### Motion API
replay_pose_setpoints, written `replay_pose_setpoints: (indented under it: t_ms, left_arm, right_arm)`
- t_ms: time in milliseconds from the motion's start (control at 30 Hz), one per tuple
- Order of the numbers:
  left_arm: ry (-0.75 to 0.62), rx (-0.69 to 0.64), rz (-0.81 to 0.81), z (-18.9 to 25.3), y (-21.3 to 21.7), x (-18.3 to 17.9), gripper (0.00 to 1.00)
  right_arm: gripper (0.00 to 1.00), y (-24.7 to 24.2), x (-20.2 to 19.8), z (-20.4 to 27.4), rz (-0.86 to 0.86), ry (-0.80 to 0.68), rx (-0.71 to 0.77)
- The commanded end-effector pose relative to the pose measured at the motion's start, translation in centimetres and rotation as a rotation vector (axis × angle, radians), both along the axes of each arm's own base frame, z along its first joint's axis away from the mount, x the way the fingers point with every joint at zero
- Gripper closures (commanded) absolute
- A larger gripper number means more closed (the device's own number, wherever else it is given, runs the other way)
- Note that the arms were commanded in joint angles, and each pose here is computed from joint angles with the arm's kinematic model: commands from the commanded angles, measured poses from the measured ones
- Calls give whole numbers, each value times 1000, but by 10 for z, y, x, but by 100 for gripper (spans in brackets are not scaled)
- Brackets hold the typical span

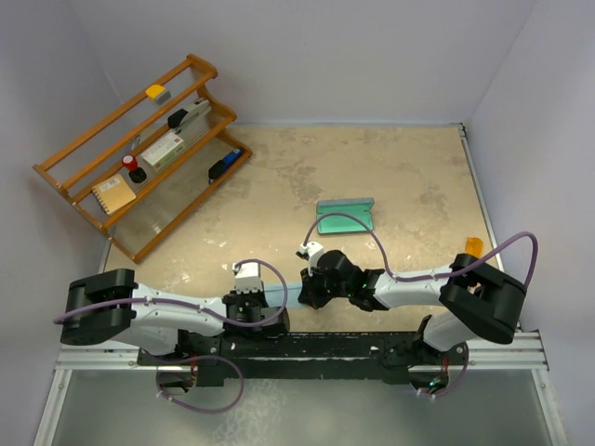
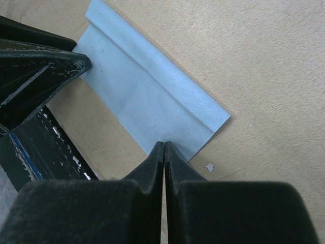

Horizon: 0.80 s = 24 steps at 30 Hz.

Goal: Organize the sunglasses
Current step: Pick up the glasses cleaning cloth from the center of the board.

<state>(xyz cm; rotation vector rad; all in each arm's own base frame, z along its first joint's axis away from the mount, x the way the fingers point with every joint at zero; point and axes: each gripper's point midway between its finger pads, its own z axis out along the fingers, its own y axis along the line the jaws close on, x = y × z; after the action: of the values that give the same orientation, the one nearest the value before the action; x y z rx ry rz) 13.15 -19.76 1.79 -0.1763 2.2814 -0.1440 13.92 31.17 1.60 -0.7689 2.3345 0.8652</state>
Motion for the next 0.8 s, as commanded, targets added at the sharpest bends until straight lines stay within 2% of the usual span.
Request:
replay_pose_setpoints:
  t_ms: [0,233,333,767]
  left_arm:
    - [20,7,-18,1,-6,-3,80]
    - [27,32,-29,-3,-9,-4,89]
    - [24,29,-28,-2,-9,-3,100]
    - [16,9,-47,2,-16,-2,100]
  right_arm:
    - [100,-9,-12,-11,31,27,-37]
    - [100,-9,-12,-11,32,28,-35]
    - [100,-8,-12,-10,32,27,-34]
    - [97,-15,7,32,-41,-60,-47]
